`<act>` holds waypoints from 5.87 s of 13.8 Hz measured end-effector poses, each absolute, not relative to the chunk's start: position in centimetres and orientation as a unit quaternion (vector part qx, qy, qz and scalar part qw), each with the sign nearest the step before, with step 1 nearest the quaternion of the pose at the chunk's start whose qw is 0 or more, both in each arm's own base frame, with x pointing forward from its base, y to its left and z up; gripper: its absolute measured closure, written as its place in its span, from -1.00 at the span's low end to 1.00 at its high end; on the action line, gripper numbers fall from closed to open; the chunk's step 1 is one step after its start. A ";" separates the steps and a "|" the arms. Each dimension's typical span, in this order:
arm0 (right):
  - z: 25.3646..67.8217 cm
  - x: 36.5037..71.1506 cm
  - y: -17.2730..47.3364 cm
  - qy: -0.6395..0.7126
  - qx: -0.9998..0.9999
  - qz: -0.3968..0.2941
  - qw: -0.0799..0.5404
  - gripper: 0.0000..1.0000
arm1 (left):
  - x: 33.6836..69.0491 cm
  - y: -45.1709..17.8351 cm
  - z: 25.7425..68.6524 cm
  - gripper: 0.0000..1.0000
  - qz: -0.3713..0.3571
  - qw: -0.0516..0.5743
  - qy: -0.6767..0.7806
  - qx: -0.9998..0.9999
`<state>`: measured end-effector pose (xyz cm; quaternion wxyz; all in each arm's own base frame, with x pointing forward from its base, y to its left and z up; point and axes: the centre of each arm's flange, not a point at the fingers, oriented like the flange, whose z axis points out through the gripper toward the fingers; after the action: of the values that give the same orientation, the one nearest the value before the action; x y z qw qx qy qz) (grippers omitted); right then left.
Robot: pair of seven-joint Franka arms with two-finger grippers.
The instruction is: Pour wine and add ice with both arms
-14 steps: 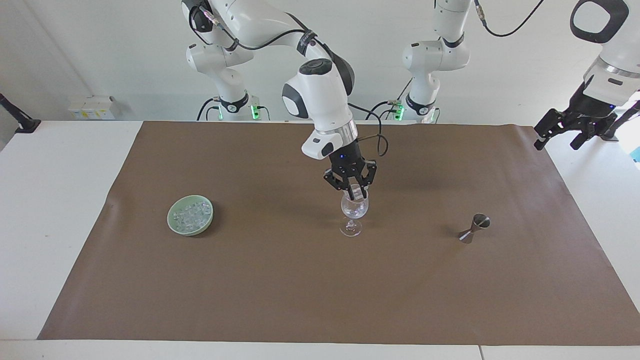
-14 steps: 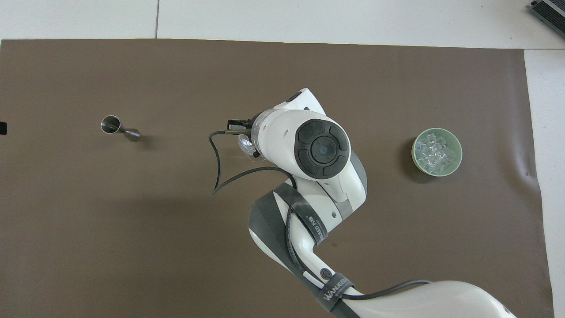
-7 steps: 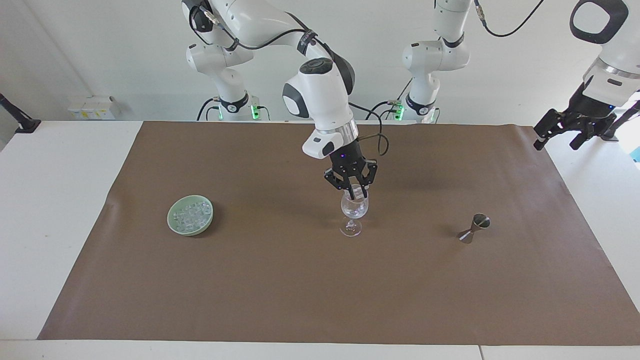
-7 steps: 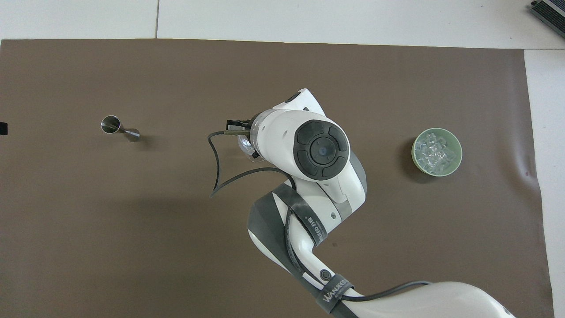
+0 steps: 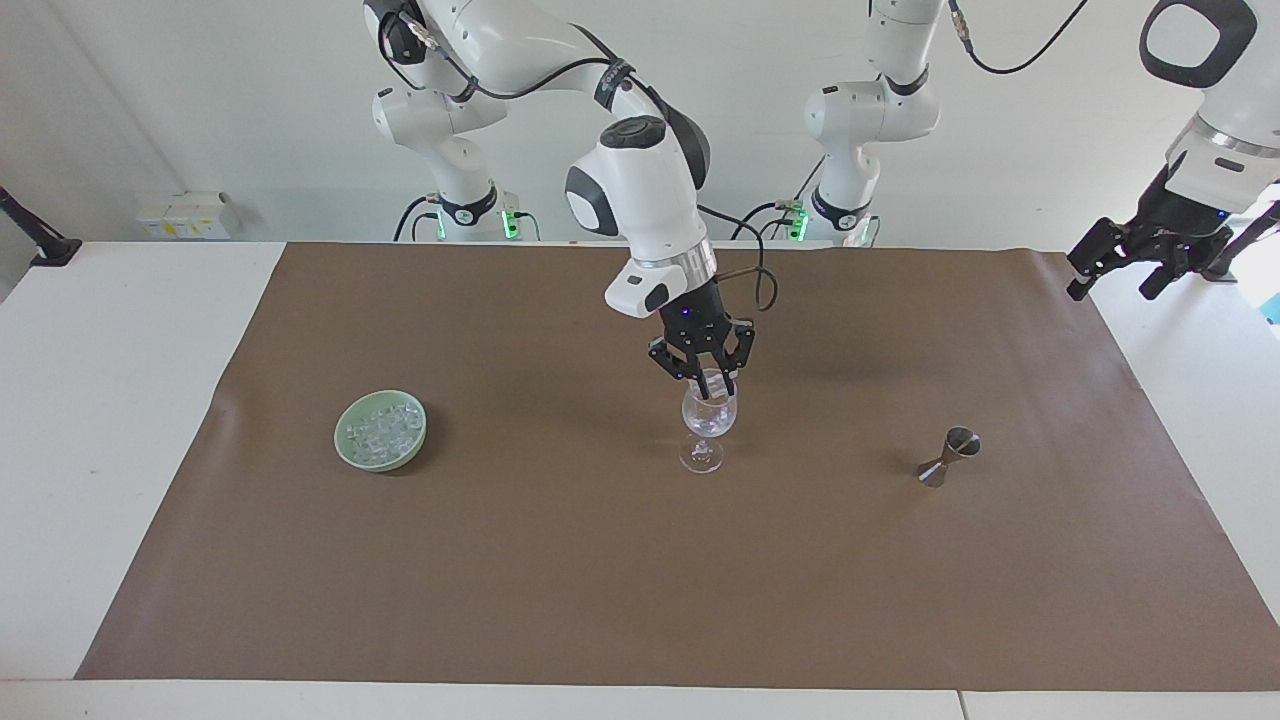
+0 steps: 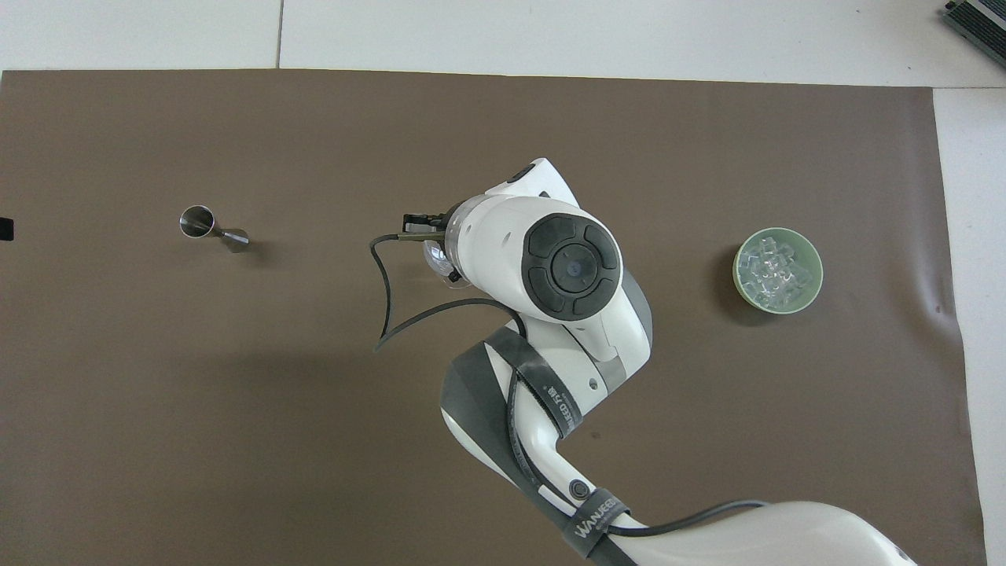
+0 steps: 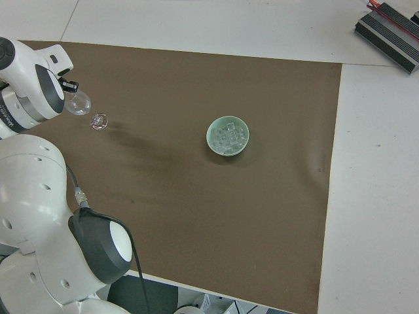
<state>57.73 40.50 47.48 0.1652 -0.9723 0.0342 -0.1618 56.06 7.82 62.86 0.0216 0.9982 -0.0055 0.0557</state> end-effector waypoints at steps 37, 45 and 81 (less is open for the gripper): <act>58.4 60.4 25.3 -0.014 -0.982 -0.170 0.081 0.13 | 56.0 7.8 62.8 -1.00 0.055 0.022 -0.005 0.998; 60.0 60.8 10.2 -0.028 -0.995 -0.098 0.015 -0.38 | 56.0 7.8 62.8 -1.00 0.055 0.022 -0.005 0.998; 63.1 55.7 -0.7 0.022 -1.000 0.016 -0.007 -1.00 | 56.0 7.8 62.8 -1.00 0.055 0.022 -0.005 0.998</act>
<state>55.66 -0.65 63.15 -0.0070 -0.9996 0.0217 0.0163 56.04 7.83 62.85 0.0217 0.9982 -0.0053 0.0552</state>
